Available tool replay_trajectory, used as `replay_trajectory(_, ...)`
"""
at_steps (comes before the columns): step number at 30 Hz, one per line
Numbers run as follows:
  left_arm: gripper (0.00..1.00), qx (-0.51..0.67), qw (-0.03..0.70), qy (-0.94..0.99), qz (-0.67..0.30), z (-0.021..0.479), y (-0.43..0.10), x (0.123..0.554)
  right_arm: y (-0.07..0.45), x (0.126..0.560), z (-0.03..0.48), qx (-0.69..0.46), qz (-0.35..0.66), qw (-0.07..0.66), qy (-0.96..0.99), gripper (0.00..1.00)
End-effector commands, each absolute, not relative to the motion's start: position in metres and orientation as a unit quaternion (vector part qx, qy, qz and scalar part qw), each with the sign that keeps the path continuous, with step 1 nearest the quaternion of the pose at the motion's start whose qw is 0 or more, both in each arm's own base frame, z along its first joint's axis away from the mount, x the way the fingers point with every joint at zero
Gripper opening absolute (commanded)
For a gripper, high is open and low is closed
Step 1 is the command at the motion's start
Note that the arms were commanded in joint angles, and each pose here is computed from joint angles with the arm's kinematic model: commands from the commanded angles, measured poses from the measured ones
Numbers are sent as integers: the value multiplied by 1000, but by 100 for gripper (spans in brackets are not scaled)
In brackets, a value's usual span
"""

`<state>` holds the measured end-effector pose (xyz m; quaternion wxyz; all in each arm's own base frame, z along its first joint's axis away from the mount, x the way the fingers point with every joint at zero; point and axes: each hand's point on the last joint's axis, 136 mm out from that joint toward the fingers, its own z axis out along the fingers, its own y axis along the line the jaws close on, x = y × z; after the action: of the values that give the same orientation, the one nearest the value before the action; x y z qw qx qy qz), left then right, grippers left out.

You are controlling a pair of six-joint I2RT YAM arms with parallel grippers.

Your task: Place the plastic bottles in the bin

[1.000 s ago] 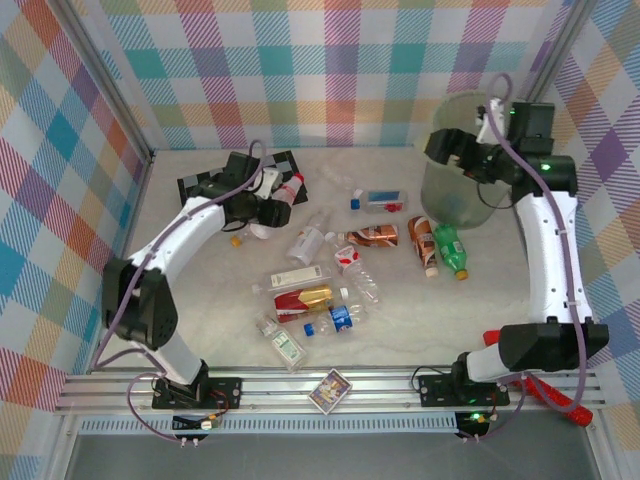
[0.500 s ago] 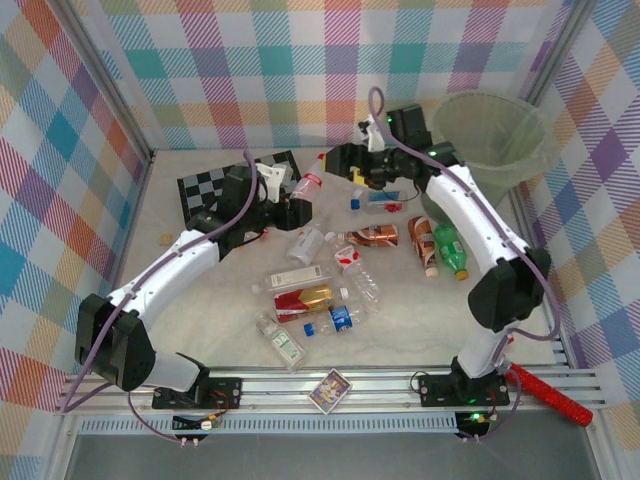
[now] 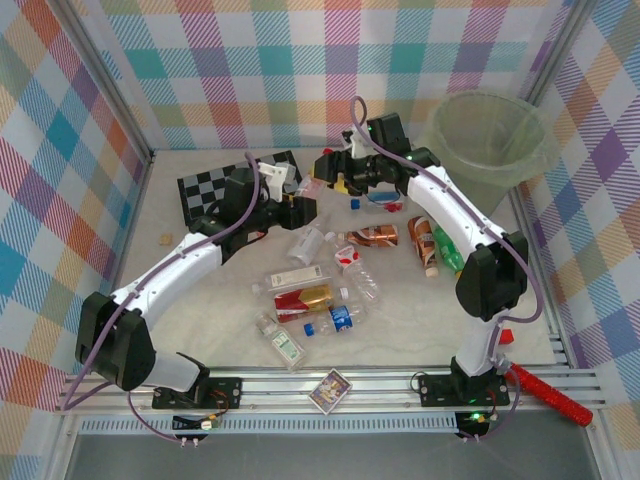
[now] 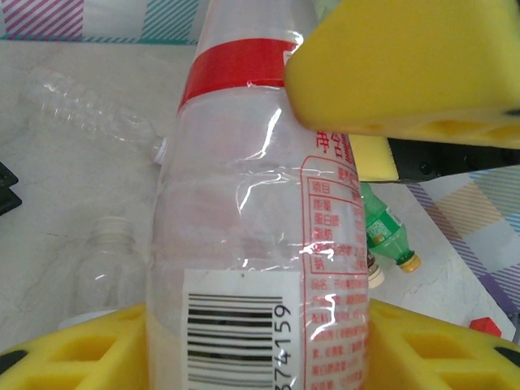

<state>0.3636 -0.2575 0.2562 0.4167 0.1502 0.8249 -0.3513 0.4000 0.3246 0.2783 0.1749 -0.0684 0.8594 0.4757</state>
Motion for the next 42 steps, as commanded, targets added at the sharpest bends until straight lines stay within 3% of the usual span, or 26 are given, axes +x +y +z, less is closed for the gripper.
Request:
replay_trajectory(1, 57, 167, 428, 805, -375, 270, -270, 364, 327, 405, 275, -60, 484, 176, 855, 66)
replay_trajectory(7, 58, 164, 429, 806, -373, 267, -271, 366, 324, 408, 277, -51, 488, 182, 852, 48)
replay_trajectory(14, 61, 161, 421, 812, -372, 261, -272, 368, 320, 409, 279, -49, 490, 190, 850, 47)
replay_trajectory(27, 97, 156, 432, 813, -358, 273, -263, 363, 293, 424, 308, -55, 465, 244, 849, 40)
replay_trajectory(34, 99, 133, 421, 835, -328, 273, -248, 360, 225, 443, 364, -49, 402, 340, 848, 39)
replay_trajectory(42, 94, 79, 415, 866, -268, 253, -223, 371, 106, 448, 441, 12, 324, 458, 828, 38)
